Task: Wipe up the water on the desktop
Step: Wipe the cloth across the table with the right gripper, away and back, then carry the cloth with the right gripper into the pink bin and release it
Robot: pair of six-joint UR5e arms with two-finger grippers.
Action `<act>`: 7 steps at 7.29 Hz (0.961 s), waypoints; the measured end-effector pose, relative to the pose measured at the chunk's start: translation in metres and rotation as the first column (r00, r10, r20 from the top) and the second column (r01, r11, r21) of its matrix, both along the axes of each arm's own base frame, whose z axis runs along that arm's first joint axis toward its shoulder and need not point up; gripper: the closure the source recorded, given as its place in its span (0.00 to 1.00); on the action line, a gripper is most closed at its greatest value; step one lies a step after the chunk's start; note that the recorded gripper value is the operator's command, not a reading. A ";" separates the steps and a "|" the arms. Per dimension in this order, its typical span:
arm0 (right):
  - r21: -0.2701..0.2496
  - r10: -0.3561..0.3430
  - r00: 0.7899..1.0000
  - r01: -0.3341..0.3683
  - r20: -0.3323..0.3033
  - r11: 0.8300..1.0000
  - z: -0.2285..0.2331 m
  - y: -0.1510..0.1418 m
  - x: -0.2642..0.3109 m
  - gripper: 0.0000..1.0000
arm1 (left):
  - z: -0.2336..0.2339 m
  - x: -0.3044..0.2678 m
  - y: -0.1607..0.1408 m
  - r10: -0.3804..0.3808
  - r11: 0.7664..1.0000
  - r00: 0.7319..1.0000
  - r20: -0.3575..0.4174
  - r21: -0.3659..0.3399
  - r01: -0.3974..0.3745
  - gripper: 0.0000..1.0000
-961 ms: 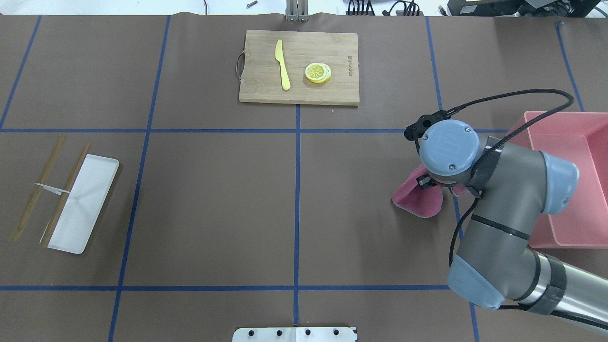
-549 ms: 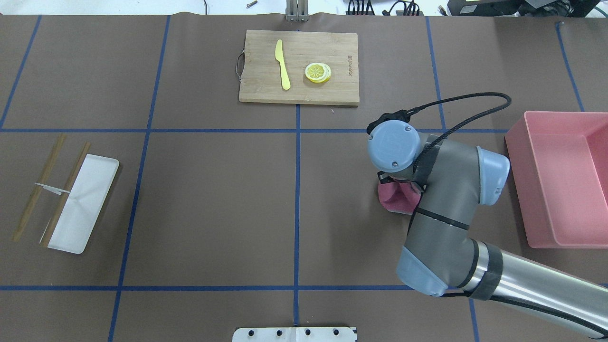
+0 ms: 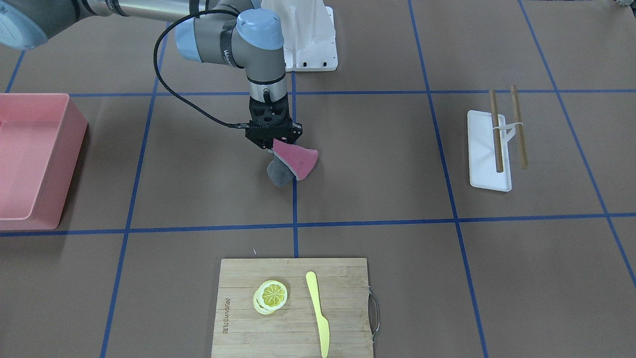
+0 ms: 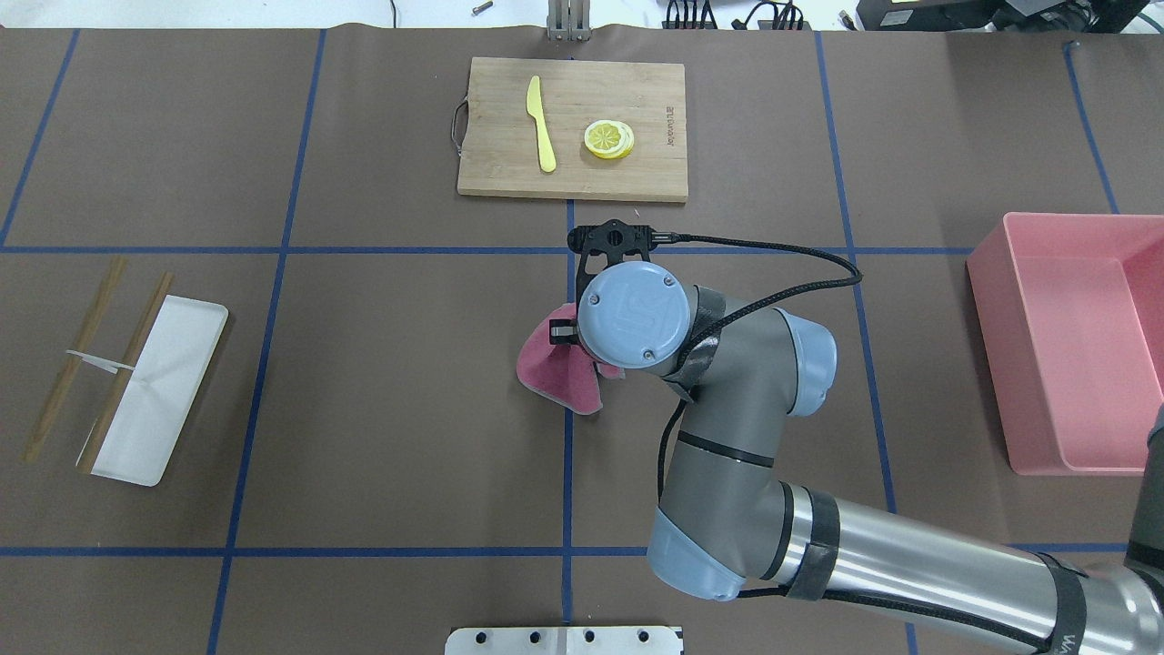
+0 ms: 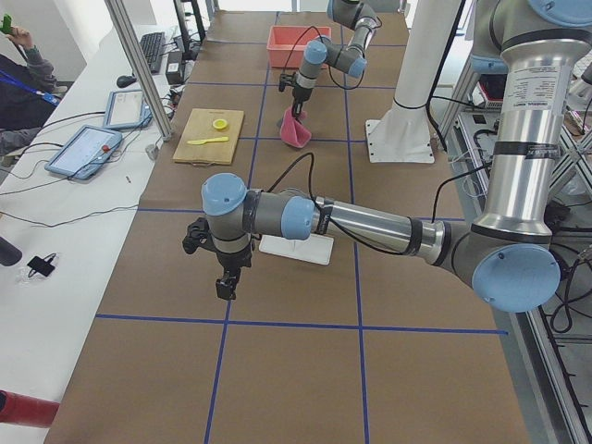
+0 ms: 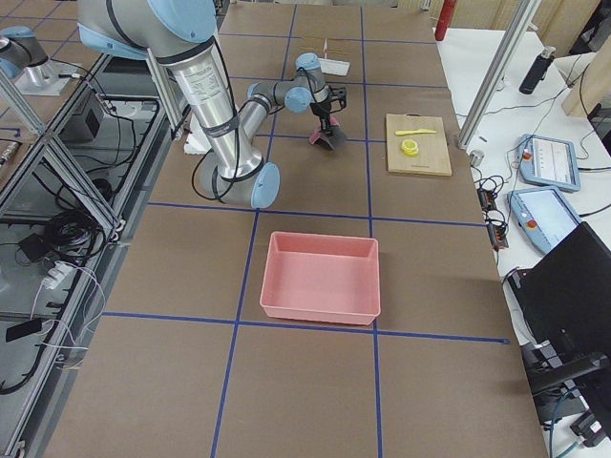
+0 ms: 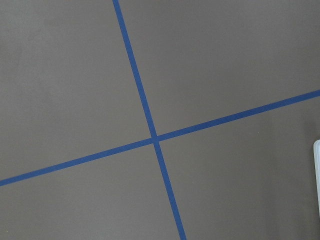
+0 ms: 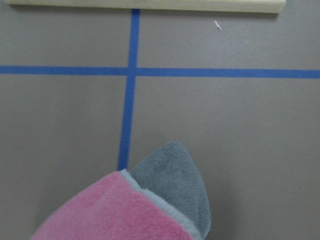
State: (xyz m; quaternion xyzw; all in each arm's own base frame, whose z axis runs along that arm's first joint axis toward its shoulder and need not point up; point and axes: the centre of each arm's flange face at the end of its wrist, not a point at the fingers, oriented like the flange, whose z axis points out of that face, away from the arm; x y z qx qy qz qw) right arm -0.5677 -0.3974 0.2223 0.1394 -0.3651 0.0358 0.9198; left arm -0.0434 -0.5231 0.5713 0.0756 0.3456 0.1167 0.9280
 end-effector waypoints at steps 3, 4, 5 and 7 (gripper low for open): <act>-0.014 -0.188 0.913 0.196 -0.361 0.981 0.108 0.023 0.114 1.00 | -0.001 0.001 0.001 0.002 1.000 1.000 -0.006 0.002 -0.002 0.01; -0.062 -0.236 0.851 0.235 -0.469 0.970 0.151 0.020 0.158 1.00 | -0.001 0.001 0.001 0.002 1.000 1.000 -0.007 0.002 -0.002 0.02; -0.092 -0.269 0.809 0.260 -0.523 0.961 0.175 0.019 0.184 1.00 | -0.001 0.001 0.001 0.002 1.000 1.000 -0.007 0.002 -0.002 0.02; -0.070 -0.254 0.834 0.252 -0.490 0.965 0.143 0.014 0.157 1.00 | -0.002 0.001 0.000 0.002 1.000 1.000 -0.006 0.003 -0.002 0.02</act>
